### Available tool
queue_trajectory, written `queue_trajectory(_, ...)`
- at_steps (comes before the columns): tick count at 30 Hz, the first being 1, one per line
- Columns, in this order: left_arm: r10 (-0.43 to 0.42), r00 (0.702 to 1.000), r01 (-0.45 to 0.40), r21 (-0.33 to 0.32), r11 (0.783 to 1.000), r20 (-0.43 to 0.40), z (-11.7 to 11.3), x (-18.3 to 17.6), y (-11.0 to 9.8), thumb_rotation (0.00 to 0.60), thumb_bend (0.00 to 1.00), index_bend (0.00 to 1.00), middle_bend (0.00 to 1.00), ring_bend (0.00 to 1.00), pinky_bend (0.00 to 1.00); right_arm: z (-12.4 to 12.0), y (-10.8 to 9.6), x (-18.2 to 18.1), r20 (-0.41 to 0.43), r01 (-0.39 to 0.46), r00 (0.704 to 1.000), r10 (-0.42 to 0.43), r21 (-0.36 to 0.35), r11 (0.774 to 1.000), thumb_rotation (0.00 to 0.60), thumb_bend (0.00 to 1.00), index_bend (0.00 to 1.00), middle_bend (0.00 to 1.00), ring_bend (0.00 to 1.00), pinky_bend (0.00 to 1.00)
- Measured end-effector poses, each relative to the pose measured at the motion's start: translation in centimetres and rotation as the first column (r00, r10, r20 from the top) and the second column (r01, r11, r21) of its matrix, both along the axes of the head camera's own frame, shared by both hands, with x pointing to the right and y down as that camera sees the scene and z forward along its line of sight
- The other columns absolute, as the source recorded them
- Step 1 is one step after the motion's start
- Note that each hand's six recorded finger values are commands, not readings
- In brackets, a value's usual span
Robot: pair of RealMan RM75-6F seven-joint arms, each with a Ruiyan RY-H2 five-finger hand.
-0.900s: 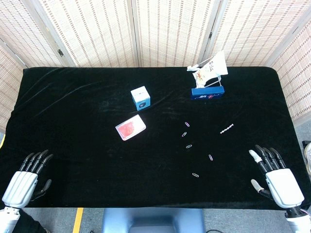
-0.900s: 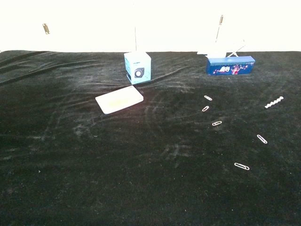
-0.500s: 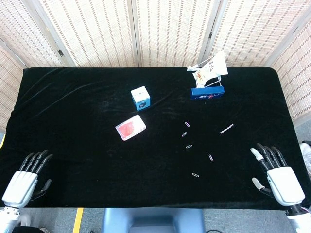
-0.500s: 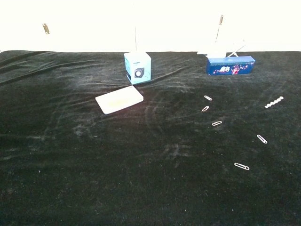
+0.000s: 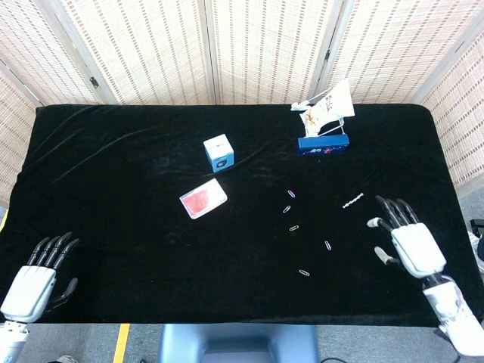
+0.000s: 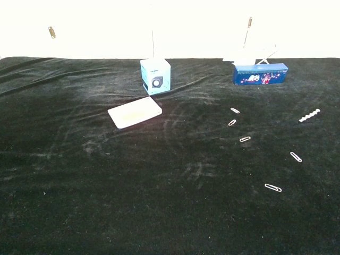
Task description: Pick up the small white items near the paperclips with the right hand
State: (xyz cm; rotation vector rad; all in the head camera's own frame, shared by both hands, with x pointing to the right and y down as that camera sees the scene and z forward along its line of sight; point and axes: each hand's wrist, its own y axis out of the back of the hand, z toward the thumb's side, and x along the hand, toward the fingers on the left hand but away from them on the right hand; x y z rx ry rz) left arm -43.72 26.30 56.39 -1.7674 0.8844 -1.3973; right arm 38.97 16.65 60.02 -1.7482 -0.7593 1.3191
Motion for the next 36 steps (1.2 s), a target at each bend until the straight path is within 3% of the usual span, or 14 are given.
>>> queue_trajectory(5,-0.011,1.0,0.011,0.005,1.0,-0.01,-0.3,-0.3,0.0,0.6,0.49,0.0,0.0,0.0,0.0,3.1,-1.6,0.0,-0.068,-0.01,0.998,0.01,0.003,1.0,0.6,0.31,0.4,0.0,0.0,0.0)
queue_trajectory(13,-0.013,1.0,0.013,0.007,1.0,-0.016,-0.5,-0.4,-0.1,0.6,0.5,0.0,0.0,0.0,0.0,8.2,-3.3,-0.1,-0.144,-0.025,0.989,0.013,-0.08,0.997,0.6,0.31,0.42,0.0,0.0,0.0)
queue_trajectory(24,-0.018,0.999,0.019,0.012,1.0,-0.032,-0.9,-0.5,-0.1,0.6,0.5,0.0,0.0,0.0,0.0,10.4,-5.7,-0.7,-0.222,-0.011,0.975,-0.003,-0.06,0.998,0.6,0.31,0.43,0.0,0.0,0.0)
queue_trajectory(36,-0.021,0.999,0.021,0.012,1.0,-0.036,-1.0,-0.6,-0.1,0.6,0.5,0.0,0.0,0.0,0.0,13.1,-7.6,-2.3,-0.257,-0.02,0.966,-0.005,-0.095,0.995,0.6,0.35,0.44,0.0,0.0,0.0)
